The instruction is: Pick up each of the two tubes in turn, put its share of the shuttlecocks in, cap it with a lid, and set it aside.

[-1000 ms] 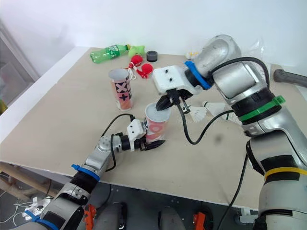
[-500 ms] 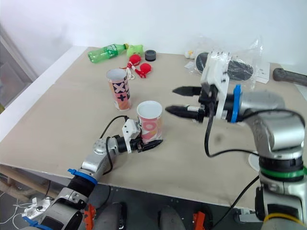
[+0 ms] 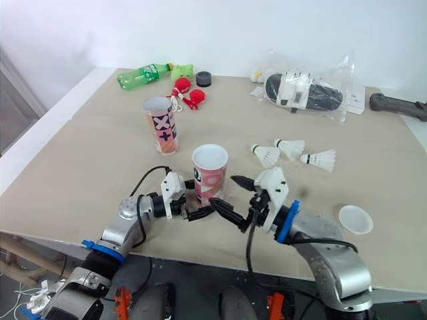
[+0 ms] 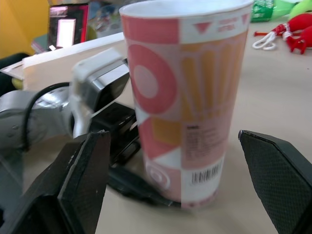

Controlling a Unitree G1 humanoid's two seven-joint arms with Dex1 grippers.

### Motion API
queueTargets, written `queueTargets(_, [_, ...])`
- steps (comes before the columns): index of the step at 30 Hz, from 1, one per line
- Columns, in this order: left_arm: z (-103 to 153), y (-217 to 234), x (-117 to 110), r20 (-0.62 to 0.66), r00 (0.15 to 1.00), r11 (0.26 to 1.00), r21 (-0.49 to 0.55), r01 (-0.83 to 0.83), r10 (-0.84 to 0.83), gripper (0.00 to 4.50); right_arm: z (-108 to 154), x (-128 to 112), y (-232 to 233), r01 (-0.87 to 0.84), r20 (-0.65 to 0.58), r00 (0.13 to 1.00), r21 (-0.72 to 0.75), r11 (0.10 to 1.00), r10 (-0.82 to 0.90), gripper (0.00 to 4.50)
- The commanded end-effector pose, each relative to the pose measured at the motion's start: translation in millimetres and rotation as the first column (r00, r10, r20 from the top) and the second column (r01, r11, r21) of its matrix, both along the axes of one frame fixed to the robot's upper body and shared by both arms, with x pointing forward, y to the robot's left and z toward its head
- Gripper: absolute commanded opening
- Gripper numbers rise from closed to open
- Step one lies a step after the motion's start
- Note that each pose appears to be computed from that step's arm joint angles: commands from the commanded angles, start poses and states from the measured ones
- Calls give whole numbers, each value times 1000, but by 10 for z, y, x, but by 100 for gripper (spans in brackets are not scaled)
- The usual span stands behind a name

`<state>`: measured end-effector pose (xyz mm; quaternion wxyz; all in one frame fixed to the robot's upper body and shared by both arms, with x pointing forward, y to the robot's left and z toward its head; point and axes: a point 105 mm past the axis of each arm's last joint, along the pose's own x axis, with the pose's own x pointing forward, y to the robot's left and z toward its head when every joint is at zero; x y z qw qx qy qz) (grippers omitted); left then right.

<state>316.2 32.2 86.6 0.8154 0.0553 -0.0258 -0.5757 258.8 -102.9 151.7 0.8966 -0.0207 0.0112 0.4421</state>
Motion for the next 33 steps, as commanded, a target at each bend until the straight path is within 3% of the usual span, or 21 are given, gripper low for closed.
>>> queueTargets(1, [-101,214,-31,-36,999,999,30,-29,31,443,-36,40,100,22,56,998,-15,1000,-21,450])
queueTargets(12, [-193,554,-155,-33,995,992,85,-96,99,443,-241,256,372,33,80,996,-14,999,-31,450])
queueTargets(20, [-181,493,-159,-8,997,992,97,-81,82,443,-294,407,501,35,108,994,-13,999,-34,450])
queueTargets(33, [-183,437,-158,-2,998,993,103,-56,57,443,-408,461,654,12,110,994,-25,1000,-9,450])
